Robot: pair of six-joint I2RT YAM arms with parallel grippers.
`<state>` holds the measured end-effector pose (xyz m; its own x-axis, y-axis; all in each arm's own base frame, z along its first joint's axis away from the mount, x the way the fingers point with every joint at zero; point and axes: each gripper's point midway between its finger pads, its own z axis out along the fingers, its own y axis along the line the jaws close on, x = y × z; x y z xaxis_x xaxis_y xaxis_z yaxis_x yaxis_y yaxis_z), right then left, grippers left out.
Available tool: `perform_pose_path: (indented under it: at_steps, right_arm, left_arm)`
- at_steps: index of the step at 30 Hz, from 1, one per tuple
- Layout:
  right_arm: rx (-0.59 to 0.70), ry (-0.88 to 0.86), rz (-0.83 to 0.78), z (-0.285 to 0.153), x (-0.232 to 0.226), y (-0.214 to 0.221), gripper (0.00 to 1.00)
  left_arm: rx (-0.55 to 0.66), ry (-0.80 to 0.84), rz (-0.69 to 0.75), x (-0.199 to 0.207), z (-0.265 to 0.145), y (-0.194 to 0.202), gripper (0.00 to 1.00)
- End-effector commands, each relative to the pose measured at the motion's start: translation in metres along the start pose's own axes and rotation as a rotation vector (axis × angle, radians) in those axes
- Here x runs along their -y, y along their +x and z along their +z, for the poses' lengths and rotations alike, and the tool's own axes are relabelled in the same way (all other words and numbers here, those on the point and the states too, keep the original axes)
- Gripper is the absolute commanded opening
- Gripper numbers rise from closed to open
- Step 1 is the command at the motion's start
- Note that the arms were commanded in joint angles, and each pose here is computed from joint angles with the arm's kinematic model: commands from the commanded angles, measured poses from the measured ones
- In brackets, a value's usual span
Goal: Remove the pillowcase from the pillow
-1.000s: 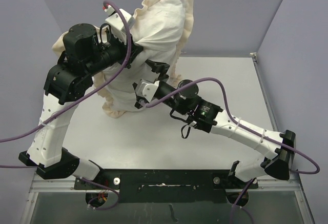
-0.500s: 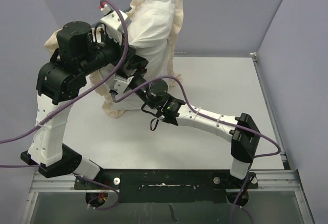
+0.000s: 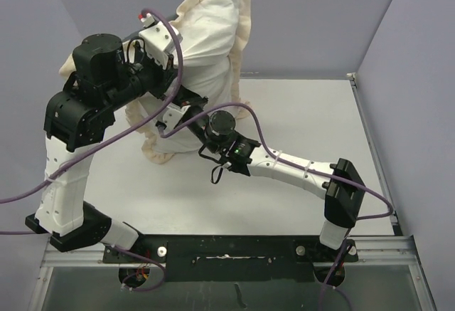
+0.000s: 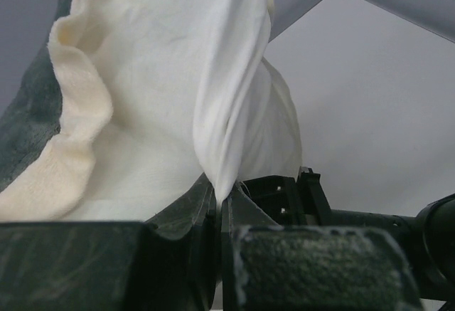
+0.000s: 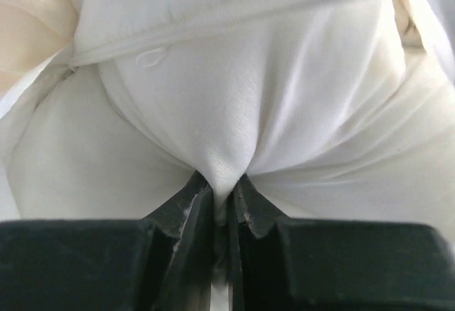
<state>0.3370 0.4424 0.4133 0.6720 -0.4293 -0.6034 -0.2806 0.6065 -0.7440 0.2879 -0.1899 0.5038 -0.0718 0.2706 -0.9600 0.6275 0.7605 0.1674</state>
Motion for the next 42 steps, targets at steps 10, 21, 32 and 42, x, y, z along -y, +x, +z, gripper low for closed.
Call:
perform_pose_path:
  at_steps: [10,21,32,42]
  right_arm:
    - [-0.456,-0.019,0.203,-0.051,-0.005,0.138,0.0]
    - [-0.522,0.045,0.325,-0.112,0.015,0.141,0.0]
    - [-0.524,0.034,0.462,-0.179,0.017,0.136,0.0]
    - [-0.358,-0.159,0.56,-0.2,0.026,0.082,0.05]
  left_arm:
    - [0.37,-0.385,0.275,-0.062,-0.116,-0.095,0.0]
    - [0.39,-0.763,0.438,-0.115,-0.118,-0.097,0.0]
    - [0.234,-0.623,0.172,-0.109,-0.06,-0.056,0.0]
    - [-0.211,-0.002,-0.385,-0.04,0.012,0.079,0.0]
